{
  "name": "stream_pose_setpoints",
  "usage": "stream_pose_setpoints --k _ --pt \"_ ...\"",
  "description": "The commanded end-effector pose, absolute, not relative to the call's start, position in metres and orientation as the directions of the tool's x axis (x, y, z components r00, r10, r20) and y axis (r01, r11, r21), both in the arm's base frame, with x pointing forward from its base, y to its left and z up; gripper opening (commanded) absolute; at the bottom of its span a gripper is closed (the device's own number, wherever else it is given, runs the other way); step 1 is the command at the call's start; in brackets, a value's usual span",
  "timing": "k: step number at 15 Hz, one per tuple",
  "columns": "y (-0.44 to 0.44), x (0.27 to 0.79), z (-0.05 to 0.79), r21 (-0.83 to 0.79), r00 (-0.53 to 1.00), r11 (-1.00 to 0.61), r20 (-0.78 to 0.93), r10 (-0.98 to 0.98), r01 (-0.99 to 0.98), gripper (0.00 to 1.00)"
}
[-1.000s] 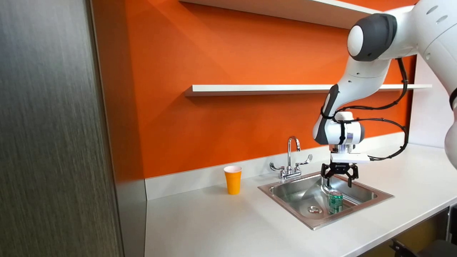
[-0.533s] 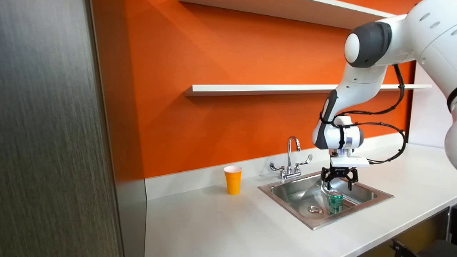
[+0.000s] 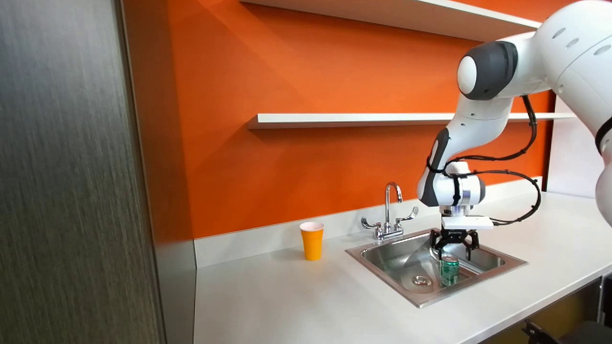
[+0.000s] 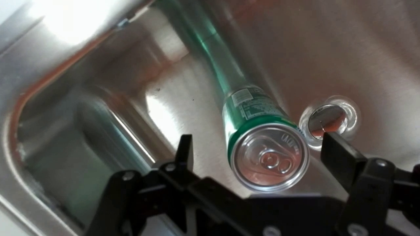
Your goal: Remove the can from the sink
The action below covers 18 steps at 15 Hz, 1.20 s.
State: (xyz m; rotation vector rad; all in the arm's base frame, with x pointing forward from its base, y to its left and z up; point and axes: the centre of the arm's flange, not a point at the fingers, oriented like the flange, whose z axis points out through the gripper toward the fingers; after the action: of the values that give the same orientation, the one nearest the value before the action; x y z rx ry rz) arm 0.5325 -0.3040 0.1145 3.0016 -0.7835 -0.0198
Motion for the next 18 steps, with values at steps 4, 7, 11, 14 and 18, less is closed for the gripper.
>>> stream_pose_setpoints --k 4,7,11,14,18 --pt "-0.303 0.546 0.101 0.062 0.875 -0.873 0.009 -0.485 -0.484 1.0" --pt "-0.302 0.55 0.097 0.065 0.877 -0.875 0.01 -0.48 -0.48 1.0" --pt "-0.302 0.554 0.091 0.078 0.881 -0.877 0.013 -0.474 -0.473 1.0" --pt "-0.301 0.555 0.087 0.085 0.882 -0.879 0.009 -0.471 -0.47 1.0" --pt "-0.299 0.557 0.084 0.083 0.882 -0.879 0.006 -0.47 -0.469 0.7"
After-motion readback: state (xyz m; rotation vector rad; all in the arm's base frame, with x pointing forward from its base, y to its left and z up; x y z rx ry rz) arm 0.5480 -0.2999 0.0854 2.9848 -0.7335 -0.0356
